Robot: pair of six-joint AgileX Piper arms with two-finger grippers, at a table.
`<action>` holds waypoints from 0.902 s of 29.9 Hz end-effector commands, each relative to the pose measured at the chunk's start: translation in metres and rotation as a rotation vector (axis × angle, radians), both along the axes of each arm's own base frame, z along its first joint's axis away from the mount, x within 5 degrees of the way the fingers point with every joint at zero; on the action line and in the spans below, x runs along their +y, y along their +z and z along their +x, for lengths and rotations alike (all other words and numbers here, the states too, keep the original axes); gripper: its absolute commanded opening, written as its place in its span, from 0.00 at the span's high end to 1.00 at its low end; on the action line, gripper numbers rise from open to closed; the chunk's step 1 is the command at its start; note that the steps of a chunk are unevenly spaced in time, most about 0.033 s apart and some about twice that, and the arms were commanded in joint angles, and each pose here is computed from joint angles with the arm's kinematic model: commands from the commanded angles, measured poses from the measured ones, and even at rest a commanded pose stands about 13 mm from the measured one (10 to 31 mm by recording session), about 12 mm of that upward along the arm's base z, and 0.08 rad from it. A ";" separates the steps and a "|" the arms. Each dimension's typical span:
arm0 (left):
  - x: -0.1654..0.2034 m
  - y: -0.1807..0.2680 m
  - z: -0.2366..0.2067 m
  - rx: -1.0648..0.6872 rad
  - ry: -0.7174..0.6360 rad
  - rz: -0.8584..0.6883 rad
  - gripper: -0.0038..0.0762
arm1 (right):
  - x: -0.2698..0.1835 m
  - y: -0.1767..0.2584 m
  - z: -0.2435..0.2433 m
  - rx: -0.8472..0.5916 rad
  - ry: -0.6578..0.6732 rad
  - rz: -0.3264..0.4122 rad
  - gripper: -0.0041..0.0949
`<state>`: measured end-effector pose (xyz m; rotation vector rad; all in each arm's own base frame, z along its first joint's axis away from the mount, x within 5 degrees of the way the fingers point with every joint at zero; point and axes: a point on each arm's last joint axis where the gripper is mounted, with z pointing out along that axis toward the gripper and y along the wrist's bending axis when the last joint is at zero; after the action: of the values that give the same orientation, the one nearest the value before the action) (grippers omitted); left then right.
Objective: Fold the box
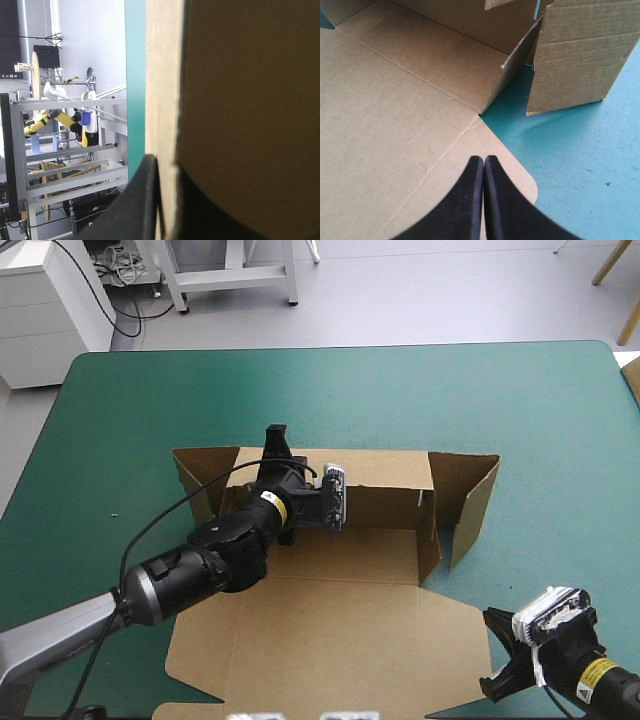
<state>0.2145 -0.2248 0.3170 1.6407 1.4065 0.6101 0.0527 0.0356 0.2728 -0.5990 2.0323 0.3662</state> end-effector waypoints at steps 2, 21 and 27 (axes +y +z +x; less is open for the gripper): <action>0.004 0.005 -0.005 0.021 0.038 -0.044 0.96 | 0.001 0.014 0.003 -0.079 -0.005 0.043 0.98; 0.003 0.007 -0.003 0.000 0.024 -0.044 0.96 | 0.003 0.014 0.002 -0.081 0.020 0.038 0.43; 0.003 0.007 -0.003 0.000 0.024 -0.044 0.96 | 0.004 0.014 0.001 -0.060 0.026 0.070 0.46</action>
<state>0.2147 -0.2247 0.3157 1.6395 1.3925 0.6192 0.0511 0.0381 0.2729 -0.6152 2.0310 0.4032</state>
